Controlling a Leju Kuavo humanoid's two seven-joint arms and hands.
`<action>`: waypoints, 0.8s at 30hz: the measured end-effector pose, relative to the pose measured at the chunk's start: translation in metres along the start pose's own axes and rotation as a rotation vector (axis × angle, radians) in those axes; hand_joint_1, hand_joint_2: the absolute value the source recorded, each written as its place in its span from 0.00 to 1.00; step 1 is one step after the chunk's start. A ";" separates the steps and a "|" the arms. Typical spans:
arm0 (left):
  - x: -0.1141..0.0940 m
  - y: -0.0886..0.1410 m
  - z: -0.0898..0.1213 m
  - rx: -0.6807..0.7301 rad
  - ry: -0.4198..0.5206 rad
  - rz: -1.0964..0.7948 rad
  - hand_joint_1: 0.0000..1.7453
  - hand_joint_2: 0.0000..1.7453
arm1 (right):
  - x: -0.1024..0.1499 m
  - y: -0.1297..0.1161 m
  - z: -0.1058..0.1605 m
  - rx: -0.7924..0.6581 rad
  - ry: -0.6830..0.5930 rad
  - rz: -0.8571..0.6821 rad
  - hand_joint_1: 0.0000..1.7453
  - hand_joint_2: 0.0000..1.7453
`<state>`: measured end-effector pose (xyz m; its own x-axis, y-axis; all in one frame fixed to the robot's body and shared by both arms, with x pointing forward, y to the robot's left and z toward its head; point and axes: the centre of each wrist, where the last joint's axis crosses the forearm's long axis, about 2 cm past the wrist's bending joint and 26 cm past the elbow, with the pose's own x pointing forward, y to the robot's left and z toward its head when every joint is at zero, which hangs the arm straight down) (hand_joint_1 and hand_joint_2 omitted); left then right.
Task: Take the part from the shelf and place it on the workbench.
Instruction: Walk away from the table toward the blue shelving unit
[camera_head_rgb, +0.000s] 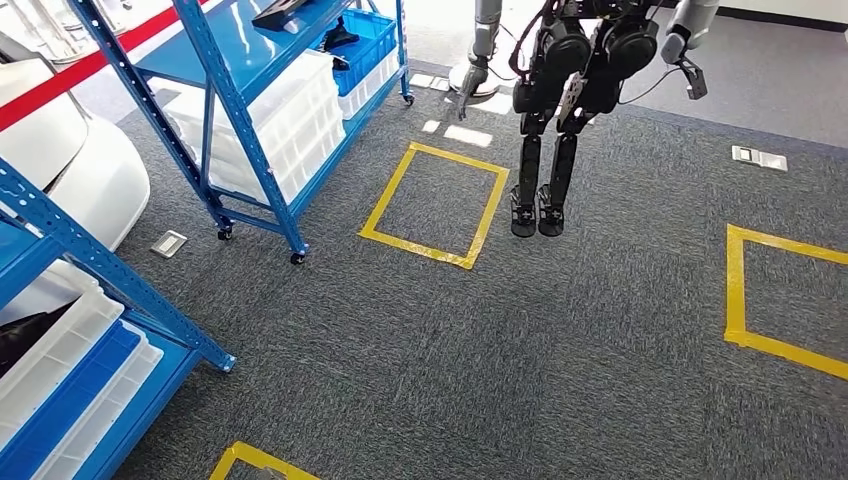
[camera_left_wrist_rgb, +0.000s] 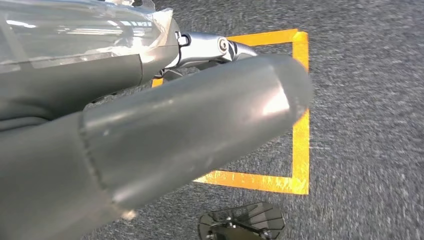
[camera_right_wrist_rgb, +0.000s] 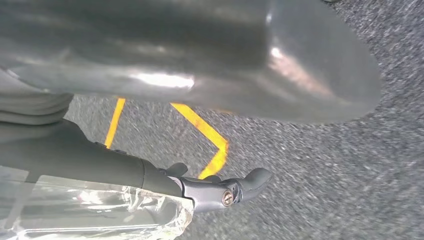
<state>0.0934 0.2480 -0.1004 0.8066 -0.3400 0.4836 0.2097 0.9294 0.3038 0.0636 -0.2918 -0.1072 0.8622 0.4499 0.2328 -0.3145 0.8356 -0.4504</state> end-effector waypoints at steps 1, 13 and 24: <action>0.001 0.000 0.000 0.001 -0.002 0.000 0.00 0.00 | 0.001 0.000 0.000 0.001 -0.002 0.001 0.00 0.00; 0.004 0.001 -0.002 0.003 -0.007 0.000 0.00 0.00 | -0.001 0.000 0.000 0.013 -0.001 0.011 0.00 0.00; 0.001 0.001 -0.001 0.001 0.003 -0.001 0.00 0.00 | 0.001 -0.001 -0.001 0.010 0.001 0.005 0.00 0.00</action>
<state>0.0952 0.2482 -0.1000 0.8077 -0.3408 0.4811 0.2100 0.9288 0.3054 0.0653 -0.2918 -0.1070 0.8610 0.4540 0.2294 -0.3231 0.8364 -0.4429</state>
